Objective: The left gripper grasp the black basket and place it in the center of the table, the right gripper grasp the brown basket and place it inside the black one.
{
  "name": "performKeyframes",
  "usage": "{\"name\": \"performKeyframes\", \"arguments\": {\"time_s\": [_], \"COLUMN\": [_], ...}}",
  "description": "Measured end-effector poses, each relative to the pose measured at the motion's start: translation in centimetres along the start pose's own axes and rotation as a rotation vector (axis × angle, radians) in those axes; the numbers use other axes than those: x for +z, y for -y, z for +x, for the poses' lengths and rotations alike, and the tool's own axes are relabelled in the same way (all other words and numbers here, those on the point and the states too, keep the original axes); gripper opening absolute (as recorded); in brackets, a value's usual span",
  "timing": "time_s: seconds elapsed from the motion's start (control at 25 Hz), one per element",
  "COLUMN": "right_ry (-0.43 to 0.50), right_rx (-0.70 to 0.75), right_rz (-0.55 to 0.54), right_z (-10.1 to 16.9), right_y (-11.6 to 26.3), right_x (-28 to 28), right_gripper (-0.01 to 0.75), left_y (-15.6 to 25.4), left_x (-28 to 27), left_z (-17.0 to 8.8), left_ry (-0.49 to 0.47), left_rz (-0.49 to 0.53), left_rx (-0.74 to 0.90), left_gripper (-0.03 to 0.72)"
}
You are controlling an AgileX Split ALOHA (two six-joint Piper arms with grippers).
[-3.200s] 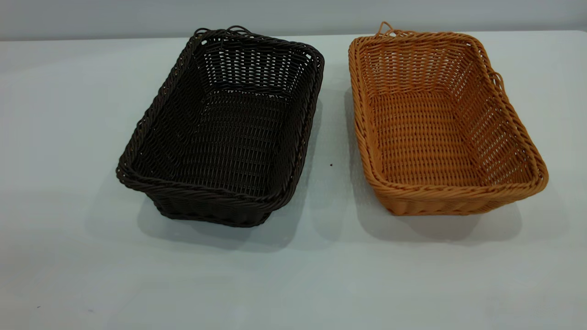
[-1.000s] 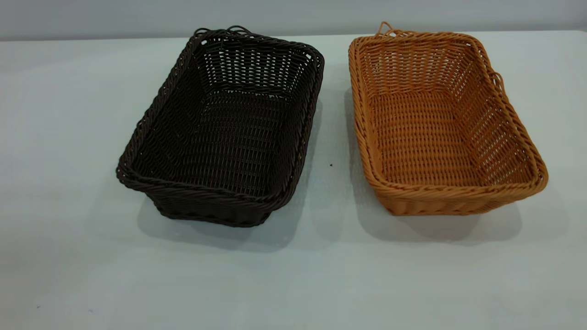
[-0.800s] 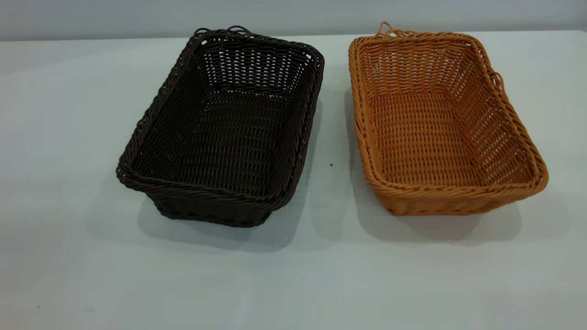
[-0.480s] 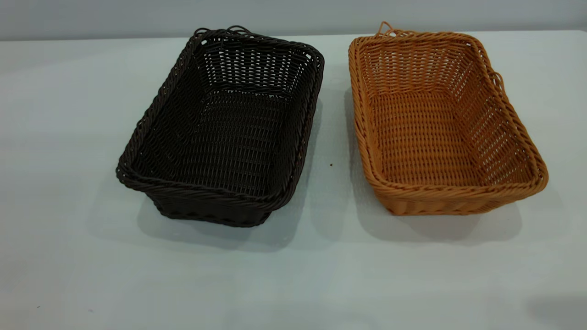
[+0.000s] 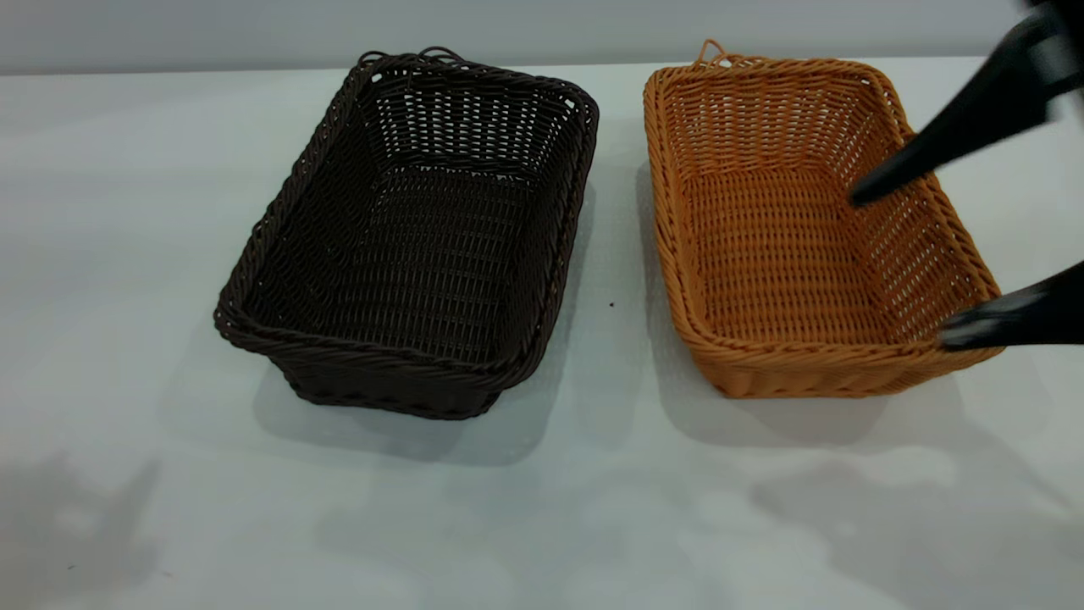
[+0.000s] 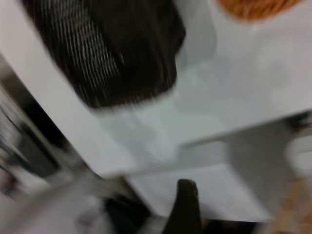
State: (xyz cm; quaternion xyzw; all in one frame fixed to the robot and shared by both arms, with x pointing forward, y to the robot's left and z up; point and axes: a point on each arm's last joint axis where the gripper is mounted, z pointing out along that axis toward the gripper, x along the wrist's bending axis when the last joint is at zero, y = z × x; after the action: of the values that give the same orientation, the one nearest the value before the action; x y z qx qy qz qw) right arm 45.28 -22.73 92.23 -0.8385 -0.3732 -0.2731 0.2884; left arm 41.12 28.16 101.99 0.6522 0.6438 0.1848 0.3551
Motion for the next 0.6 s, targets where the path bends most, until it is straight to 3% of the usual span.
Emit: {"name": "performKeyframes", "arguments": {"time_s": [0.2,0.44,0.6], "right_ry": [-0.049,0.072,0.137], "right_rx": [0.347,0.421,0.447], "right_rz": [-0.030,-0.018,-0.094], "right_z": [-2.1,-3.6,-3.5], "right_y": [-3.1,-3.3,-3.8], "right_x": [4.3,8.1,9.1], "right_gripper": [0.563,0.563,0.563], "left_y": [-0.6,-0.7,-0.7], "left_x": [1.4,1.4,1.4], "left_z": [0.2,0.2,0.2], "left_ry": [0.008,0.009,0.011], "left_rz": [-0.032,-0.044,-0.042], "left_rx": [-0.014,0.019,0.026], "left_gripper": [0.535,0.535,0.535]}}
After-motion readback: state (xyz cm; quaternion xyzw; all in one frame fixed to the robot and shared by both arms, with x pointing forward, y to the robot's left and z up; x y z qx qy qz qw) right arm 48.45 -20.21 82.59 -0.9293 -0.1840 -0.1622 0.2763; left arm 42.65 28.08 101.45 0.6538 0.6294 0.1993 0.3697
